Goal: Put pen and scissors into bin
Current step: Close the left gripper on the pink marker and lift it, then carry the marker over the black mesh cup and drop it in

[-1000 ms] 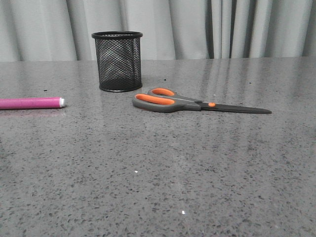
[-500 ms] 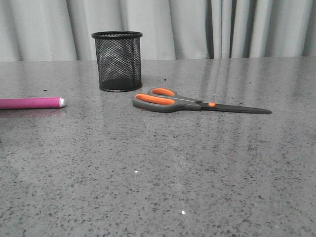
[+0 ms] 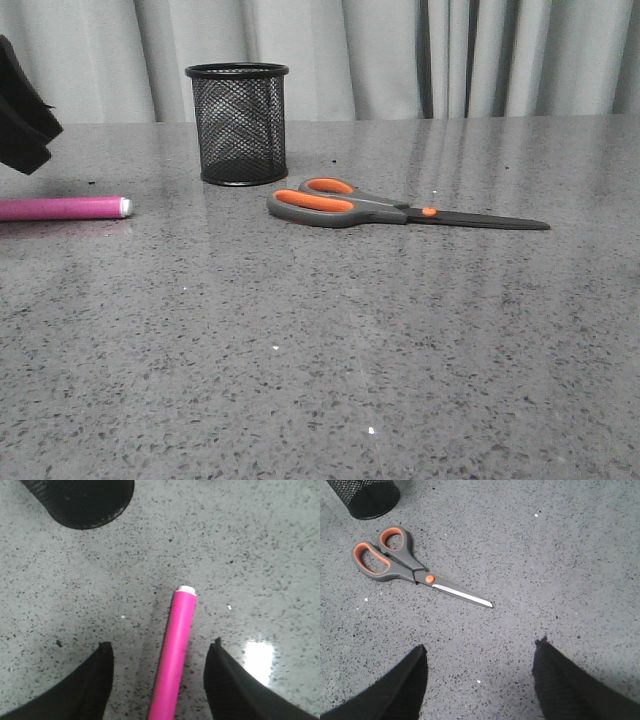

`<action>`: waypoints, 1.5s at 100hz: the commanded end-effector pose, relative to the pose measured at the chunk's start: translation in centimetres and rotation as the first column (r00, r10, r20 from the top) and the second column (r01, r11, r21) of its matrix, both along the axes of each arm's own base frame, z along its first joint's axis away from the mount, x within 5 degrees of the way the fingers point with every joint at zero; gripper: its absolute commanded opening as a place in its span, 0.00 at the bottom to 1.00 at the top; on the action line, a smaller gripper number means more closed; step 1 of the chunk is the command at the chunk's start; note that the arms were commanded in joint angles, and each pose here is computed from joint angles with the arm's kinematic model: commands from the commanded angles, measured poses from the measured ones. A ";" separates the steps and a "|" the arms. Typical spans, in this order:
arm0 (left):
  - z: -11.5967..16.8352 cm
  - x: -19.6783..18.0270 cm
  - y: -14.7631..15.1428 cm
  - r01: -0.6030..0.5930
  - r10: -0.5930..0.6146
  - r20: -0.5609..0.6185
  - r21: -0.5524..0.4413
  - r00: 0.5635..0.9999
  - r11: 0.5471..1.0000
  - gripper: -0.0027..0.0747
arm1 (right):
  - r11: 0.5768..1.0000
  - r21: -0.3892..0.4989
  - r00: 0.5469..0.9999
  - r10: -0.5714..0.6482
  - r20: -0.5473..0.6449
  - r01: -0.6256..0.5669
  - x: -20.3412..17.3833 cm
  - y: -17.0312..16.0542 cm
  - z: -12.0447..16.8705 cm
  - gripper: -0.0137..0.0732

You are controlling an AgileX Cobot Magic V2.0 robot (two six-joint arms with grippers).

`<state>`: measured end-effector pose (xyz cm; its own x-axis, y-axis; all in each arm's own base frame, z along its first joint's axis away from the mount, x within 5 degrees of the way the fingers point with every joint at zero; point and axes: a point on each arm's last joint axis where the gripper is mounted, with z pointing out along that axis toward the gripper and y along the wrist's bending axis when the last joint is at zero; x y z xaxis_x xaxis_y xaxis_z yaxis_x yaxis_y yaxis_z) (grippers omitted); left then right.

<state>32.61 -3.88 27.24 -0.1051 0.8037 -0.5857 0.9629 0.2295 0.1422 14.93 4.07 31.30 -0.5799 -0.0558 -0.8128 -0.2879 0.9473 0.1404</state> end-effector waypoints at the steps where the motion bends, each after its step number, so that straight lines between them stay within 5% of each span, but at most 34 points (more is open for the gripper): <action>1: 1.6 0.3 -0.3 0.011 -0.010 0.040 -0.032 0.999 0.999 0.52 | 1.000 0.004 0.996 -0.017 0.087 0.017 0.5 -0.1 1.5 0.63; 42: -1.3 1.4 -0.7 0.053 -0.053 -0.025 0.004 0.998 0.999 0.50 | 1.000 0.004 0.996 -0.017 0.087 0.017 0.5 -0.1 1.5 0.63; 70: -1.8 1.4 -0.5 0.081 -0.079 -0.032 0.069 0.996 0.994 0.31 | 1.000 0.004 0.996 -0.017 0.087 0.017 0.5 -0.1 1.5 0.63; 87: -1.7 1.3 -0.5 0.077 -0.073 -0.055 0.061 0.996 0.995 0.01 | 1.000 0.004 0.996 -0.017 0.087 0.017 0.5 -0.1 1.5 0.63; 101: 0.1 1.4 -0.8 0.084 -0.083 -0.030 0.033 0.996 0.996 0.01 | 1.000 0.004 0.996 -0.016 0.084 0.015 0.4 -0.1 1.5 0.63; 122: 8.2 1.3 -2.7 0.086 -0.044 0.169 -0.254 0.985 0.963 0.01 | 1.000 0.003 0.997 -0.014 0.080 0.014 0.4 -0.1 1.5 0.63; 129: 11.1 1.3 -3.6 0.094 0.006 0.222 -0.436 0.975 0.895 0.01 | 1.000 0.003 0.997 -0.014 0.080 0.014 0.4 -0.1 1.5 0.63; 141: 14.3 1.7 -4.8 0.075 0.128 0.236 -0.695 0.963 0.715 0.01 | 1.000 0.003 0.997 -0.014 0.080 0.014 0.4 -0.1 1.5 0.63; 150: 14.6 2.2 -6.1 0.036 0.197 0.242 -0.713 0.950 0.700 0.01 | 1.000 0.003 0.997 -0.014 0.080 0.014 0.4 -0.1 1.5 0.63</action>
